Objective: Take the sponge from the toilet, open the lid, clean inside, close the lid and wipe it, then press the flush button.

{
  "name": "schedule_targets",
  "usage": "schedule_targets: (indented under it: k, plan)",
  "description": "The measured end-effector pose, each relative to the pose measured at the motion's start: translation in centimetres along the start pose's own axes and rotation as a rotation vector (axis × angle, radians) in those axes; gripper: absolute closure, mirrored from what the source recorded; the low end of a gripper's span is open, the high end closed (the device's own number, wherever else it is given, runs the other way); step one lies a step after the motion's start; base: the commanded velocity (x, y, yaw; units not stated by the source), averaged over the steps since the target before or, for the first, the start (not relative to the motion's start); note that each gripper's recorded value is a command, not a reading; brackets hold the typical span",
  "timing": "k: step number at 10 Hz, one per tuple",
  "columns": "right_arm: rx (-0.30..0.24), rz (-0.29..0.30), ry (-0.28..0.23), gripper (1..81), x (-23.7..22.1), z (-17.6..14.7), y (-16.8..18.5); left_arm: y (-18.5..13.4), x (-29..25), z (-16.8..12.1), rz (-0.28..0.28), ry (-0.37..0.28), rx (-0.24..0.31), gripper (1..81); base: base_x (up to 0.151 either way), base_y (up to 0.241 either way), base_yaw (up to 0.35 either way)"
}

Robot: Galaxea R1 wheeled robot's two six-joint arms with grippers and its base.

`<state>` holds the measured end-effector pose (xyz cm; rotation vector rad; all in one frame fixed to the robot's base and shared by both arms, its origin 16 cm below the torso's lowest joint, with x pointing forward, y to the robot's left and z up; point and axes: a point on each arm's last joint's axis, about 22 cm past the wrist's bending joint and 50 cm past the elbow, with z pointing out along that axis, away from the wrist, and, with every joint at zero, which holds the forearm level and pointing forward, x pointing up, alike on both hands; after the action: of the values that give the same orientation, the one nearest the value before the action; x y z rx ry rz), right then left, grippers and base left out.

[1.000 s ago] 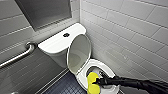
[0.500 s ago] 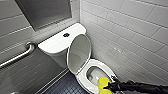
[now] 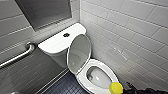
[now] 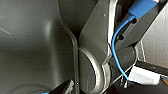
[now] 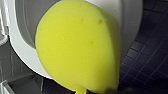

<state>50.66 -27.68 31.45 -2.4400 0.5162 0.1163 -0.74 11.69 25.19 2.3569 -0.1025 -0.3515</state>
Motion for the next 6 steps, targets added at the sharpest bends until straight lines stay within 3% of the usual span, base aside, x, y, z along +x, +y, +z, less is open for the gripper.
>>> schedule_targets:
  k: [3, 4, 6]
  plan:
    - [-0.100, 0.053, -0.003, 81.1, -3.0, -4.2, 6.7, -2.2, 2.9, -1.4, 0.031, 0.028, 0.022, 1.0, 0.000, 0.000, 0.000]
    - [-0.161, 0.078, -0.033, 81.1, -6.0, -5.5, 10.4, -2.1, 4.1, -2.0, 0.039, 0.042, 0.012, 1.0, 0.000, 0.000, 0.000]
    - [-0.212, 0.109, -0.087, 81.1, -11.3, -6.1, 14.2, -1.7, 7.4, -3.5, 0.063, 0.076, -0.017, 1.0, 0.000, 0.000, 0.000]
